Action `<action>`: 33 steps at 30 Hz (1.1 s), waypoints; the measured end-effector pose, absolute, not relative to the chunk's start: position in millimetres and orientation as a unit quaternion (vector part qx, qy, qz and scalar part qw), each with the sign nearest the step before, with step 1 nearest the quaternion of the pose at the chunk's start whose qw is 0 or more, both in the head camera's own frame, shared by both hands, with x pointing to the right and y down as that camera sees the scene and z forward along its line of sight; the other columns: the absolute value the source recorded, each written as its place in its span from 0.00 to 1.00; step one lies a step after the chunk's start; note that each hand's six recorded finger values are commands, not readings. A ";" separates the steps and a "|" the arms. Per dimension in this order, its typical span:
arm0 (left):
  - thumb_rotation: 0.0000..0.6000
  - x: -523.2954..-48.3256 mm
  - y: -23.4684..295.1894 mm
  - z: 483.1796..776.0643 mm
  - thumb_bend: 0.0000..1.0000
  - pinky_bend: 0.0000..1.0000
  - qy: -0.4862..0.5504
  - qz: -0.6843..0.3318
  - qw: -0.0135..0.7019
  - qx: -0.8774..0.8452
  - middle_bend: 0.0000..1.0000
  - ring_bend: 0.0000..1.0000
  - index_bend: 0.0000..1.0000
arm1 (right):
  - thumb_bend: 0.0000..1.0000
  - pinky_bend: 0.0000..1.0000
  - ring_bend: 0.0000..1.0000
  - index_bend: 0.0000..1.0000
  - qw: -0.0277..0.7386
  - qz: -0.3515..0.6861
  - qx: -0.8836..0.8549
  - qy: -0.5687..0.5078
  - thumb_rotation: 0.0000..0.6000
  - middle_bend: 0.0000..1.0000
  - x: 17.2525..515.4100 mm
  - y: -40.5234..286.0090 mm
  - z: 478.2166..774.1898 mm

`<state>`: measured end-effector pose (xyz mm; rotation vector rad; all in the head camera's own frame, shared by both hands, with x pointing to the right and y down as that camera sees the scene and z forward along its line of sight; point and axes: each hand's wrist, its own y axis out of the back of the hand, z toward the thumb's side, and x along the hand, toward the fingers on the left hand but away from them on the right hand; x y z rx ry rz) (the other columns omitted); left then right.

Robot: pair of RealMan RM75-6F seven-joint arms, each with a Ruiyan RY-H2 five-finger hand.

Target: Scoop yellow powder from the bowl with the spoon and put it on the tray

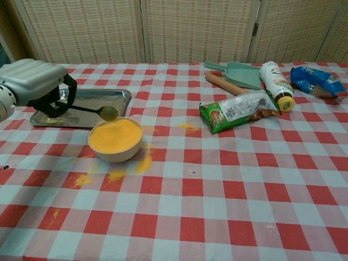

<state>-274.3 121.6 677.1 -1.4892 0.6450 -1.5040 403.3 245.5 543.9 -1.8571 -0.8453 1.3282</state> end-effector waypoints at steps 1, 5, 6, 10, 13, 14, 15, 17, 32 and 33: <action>1.00 -276.7 116.3 677.4 0.77 1.00 0.267 -0.608 0.447 -0.599 1.00 1.00 0.93 | 0.09 0.00 0.00 0.00 0.347 0.513 -0.714 -0.326 1.00 0.00 403.7 245.1 544.3; 1.00 -285.9 94.6 681.0 0.77 1.00 0.291 -0.611 0.441 -0.590 1.00 1.00 0.93 | 0.09 0.00 0.00 0.00 0.347 0.520 -0.709 -0.325 1.00 0.00 404.5 244.2 548.0; 1.00 -287.8 89.4 682.6 0.77 1.00 0.295 -0.611 0.440 -0.588 1.00 1.00 0.93 | 0.09 0.00 0.00 0.00 0.347 0.522 -0.708 -0.324 1.00 0.00 404.7 243.8 549.2; 1.00 -295.6 67.6 694.8 0.76 1.00 0.304 -0.618 0.443 -0.573 1.00 1.00 0.93 | 0.09 0.00 0.00 0.00 0.347 0.531 -0.702 -0.323 1.00 0.00 406.3 241.9 553.4; 1.00 -301.8 55.3 708.1 0.75 1.00 0.300 -0.628 0.450 -0.560 1.00 1.00 0.93 | 0.09 0.00 0.00 0.00 0.346 0.538 -0.697 -0.323 1.00 0.00 407.5 240.8 556.8; 1.00 -304.0 52.1 712.5 0.75 1.00 0.298 -0.631 0.452 -0.555 1.00 1.00 0.93 | 0.09 0.00 0.00 0.00 0.346 0.540 -0.696 -0.322 1.00 0.00 407.8 240.5 558.0; 1.00 -306.2 49.2 717.1 0.75 1.00 0.295 -0.635 0.454 -0.551 1.00 1.00 0.93 | 0.09 0.00 0.00 0.00 0.345 0.543 -0.695 -0.321 1.00 0.00 408.3 240.2 559.6; 1.00 -311.4 43.5 728.1 0.73 1.00 0.290 -0.643 0.455 -0.543 1.00 1.00 0.93 | 0.09 0.00 0.00 0.00 0.343 0.547 -0.693 -0.320 1.00 0.00 409.0 239.5 562.1; 1.00 -301.0 50.2 772.0 0.54 1.00 0.273 -0.646 0.424 -0.573 1.00 1.00 0.33 | 0.09 0.00 0.00 0.00 0.345 0.550 -0.692 -0.316 1.00 0.00 406.3 239.3 565.9; 1.00 -300.7 51.2 772.2 0.51 1.00 0.272 -0.646 0.423 -0.575 1.00 1.00 0.28 | 0.09 0.00 0.00 0.00 0.345 0.550 -0.692 -0.316 1.00 0.00 406.3 239.4 565.6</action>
